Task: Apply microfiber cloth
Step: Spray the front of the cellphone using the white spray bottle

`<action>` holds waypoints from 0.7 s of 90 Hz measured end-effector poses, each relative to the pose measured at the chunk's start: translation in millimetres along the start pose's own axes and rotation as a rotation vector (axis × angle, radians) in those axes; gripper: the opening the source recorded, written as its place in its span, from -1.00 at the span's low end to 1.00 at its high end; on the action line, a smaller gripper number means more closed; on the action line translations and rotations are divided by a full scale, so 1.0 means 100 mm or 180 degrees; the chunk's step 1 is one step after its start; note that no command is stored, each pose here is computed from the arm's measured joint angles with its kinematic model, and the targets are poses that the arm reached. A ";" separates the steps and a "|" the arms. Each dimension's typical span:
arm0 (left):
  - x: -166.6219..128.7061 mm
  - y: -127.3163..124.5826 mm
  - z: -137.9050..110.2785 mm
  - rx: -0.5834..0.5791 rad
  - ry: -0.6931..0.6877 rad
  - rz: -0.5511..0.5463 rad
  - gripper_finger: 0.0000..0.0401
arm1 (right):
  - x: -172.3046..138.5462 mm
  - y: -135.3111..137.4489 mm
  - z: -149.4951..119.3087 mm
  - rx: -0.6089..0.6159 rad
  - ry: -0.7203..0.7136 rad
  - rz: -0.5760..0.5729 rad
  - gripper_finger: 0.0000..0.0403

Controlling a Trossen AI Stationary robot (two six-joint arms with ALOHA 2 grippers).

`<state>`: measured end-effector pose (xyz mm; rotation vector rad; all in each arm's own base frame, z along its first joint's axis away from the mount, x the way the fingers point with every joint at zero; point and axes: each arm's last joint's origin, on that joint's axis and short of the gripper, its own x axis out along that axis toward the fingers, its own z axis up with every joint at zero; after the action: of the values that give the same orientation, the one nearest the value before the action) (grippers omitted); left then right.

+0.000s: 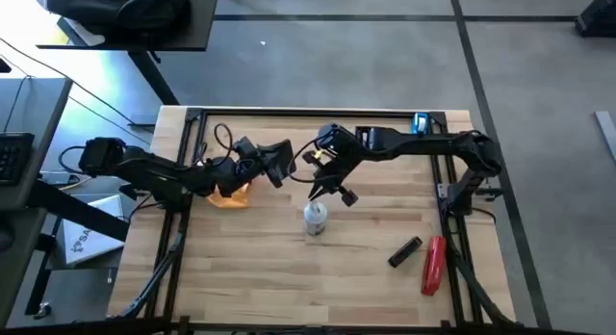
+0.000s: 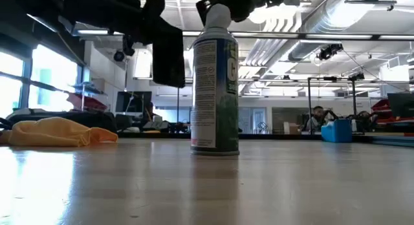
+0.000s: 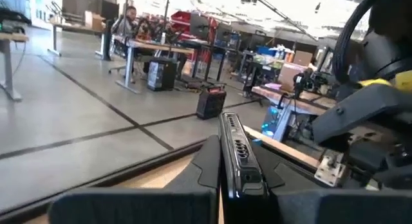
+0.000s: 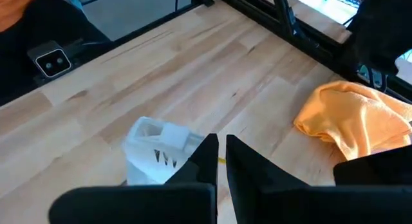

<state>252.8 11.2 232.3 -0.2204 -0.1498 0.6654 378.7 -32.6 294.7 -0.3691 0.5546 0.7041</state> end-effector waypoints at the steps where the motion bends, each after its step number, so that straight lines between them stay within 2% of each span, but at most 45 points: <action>1: 0.00 0.00 0.00 -0.0002 -0.0008 -0.0002 -0.96 | 0.00 0.00 0.00 0.0002 0.0001 0.0001 -1.00; 9: 0.07 0.02 -0.02 0.0068 -0.0056 -0.0158 -0.96 | 0.00 0.00 0.00 0.0006 0.0007 0.0006 -1.00; 27: 0.28 0.17 -0.16 -0.0138 0.0020 -0.0378 -0.96 | 0.00 0.00 0.00 0.0011 0.0009 0.0010 -1.00; 41: 0.29 0.19 -0.23 -0.0393 -0.0265 -0.0610 -0.96 | 0.00 0.01 -0.01 0.0034 0.0034 0.0031 -1.00; 63: 0.27 0.26 -0.43 -0.0740 -0.0265 -0.0582 -0.96 | 0.01 0.02 -0.02 0.0021 0.0058 0.0040 -1.00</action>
<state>267.4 41.1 186.5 -0.3978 -0.3243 0.4746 377.4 -31.8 292.8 -0.3664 0.5767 0.7115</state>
